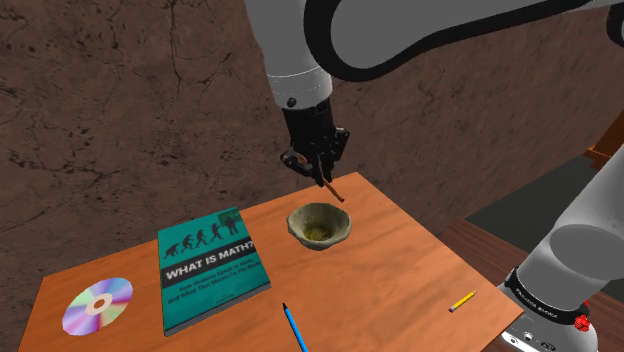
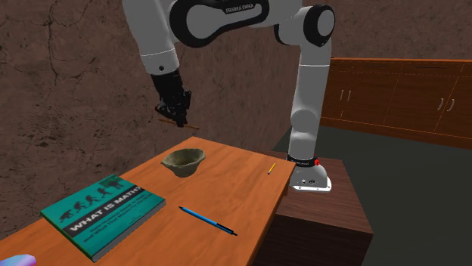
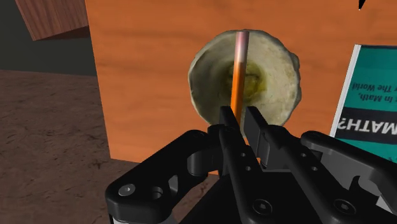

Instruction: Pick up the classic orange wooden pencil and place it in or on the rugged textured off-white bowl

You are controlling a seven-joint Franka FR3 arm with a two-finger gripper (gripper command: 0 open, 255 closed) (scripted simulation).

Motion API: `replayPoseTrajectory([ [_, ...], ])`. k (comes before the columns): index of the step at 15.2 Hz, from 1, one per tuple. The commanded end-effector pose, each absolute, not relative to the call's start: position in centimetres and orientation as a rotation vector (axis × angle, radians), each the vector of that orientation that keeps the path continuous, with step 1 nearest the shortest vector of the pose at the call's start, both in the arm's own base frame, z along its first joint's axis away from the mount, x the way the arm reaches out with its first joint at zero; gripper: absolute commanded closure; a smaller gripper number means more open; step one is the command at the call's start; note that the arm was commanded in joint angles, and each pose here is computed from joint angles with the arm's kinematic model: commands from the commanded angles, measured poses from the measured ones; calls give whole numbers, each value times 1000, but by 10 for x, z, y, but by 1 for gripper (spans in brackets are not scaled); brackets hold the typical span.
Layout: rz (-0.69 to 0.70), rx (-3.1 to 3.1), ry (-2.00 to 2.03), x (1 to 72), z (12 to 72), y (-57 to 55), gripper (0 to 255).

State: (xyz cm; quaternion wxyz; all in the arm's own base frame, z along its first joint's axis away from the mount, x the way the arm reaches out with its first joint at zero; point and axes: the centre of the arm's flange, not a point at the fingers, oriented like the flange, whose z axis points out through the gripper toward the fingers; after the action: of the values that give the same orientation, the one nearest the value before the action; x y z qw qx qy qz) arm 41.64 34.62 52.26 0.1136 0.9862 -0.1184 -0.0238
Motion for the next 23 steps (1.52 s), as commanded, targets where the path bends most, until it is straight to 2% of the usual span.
replayPoseTrajectory([
  [1, -69, 2893, -348, 420, 513, 348, 255],
  [14, -69, 2893, -348, 420, 441, 348, 255],
  [22, -69, 2893, -348, 420, 441, 348, 255],
  [23, -69, 2893, -348, 420, 441, 348, 0],
])
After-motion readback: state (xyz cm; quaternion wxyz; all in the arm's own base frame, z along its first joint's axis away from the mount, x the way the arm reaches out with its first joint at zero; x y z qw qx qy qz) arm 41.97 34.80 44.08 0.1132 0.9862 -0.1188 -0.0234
